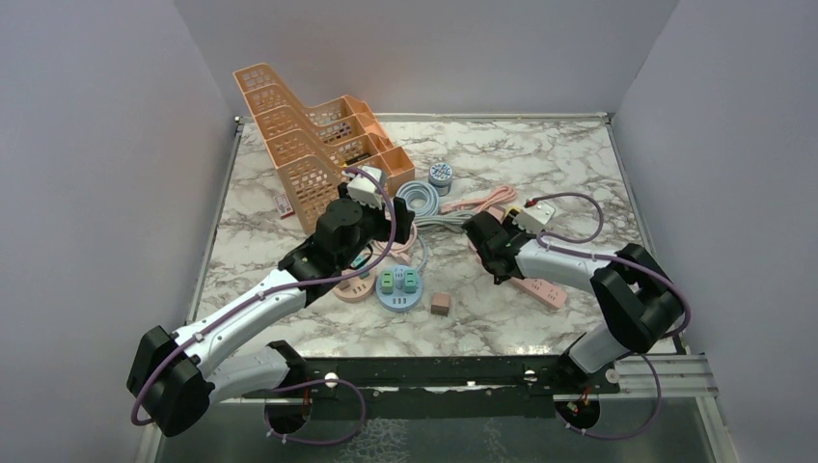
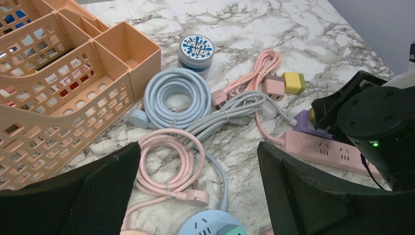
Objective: Insert the plug
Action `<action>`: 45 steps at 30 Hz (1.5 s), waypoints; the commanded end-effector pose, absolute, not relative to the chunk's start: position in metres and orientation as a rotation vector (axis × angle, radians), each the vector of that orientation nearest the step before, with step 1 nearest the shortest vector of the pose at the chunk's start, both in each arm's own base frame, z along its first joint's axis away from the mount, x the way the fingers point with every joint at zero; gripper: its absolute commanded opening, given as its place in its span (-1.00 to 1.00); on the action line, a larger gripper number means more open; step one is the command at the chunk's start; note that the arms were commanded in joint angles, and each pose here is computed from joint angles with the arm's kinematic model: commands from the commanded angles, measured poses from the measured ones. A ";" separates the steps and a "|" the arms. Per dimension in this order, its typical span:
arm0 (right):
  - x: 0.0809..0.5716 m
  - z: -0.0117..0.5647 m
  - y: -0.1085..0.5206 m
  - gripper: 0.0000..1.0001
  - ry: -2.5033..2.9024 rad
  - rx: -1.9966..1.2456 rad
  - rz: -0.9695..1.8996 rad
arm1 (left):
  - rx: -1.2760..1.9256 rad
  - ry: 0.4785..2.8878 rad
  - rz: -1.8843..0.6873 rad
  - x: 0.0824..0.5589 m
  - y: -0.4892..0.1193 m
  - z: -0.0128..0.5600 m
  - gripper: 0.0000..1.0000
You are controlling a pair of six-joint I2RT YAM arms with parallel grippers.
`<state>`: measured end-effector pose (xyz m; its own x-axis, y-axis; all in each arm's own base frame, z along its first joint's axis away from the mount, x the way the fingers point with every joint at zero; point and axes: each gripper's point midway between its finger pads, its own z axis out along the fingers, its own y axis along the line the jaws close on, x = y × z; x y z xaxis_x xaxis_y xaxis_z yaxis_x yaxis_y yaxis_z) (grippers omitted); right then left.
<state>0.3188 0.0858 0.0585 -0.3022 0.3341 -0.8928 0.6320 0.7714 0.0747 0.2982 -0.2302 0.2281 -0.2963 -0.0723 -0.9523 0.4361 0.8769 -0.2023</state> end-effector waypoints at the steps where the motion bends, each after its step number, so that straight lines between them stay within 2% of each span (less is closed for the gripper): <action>1: 0.270 -0.014 0.107 -0.66 2.316 0.667 -0.342 | 0.249 1.769 -0.498 0.301 -0.225 0.241 0.83; 4: 0.275 -0.012 0.104 -0.58 2.331 0.608 -0.377 | 0.249 1.770 -0.503 0.301 -0.226 0.240 0.83; 9: 0.275 -0.007 0.099 -0.20 2.331 0.619 -0.416 | 0.249 1.766 -0.506 0.301 -0.226 0.242 0.83; 17: 0.304 0.081 0.105 0.33 2.262 0.577 -0.290 | 0.255 1.760 -0.494 0.302 -0.225 0.245 0.83; 22: 0.312 0.104 0.090 0.43 2.291 0.498 -0.232 | 0.257 1.757 -0.505 0.302 -0.227 0.246 0.83; 28: 0.309 0.117 0.094 0.35 2.363 0.437 -0.171 | 0.256 1.762 -0.518 0.300 -0.228 0.244 0.83; 32: 0.302 0.115 0.118 0.02 2.444 0.388 -0.015 | 0.253 1.768 -0.540 0.299 -0.231 0.243 0.83; 35: 0.296 0.102 0.126 -0.24 2.481 0.366 0.049 | 0.258 1.770 -0.559 0.297 -0.233 0.242 0.76; 39: 0.301 0.087 0.134 -0.37 2.482 0.352 0.095 | 0.255 1.775 -0.576 0.295 -0.235 0.240 0.75; 45: 0.308 0.063 0.128 -0.54 2.506 0.380 0.020 | 0.250 1.778 -0.585 0.294 -0.235 0.240 0.75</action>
<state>0.2971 0.1236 0.0737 -0.7858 0.2644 -0.5592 0.2643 0.9609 0.0829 0.2967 -0.2323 0.2287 -0.3078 -0.0917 -0.9470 0.4374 0.8703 -0.2265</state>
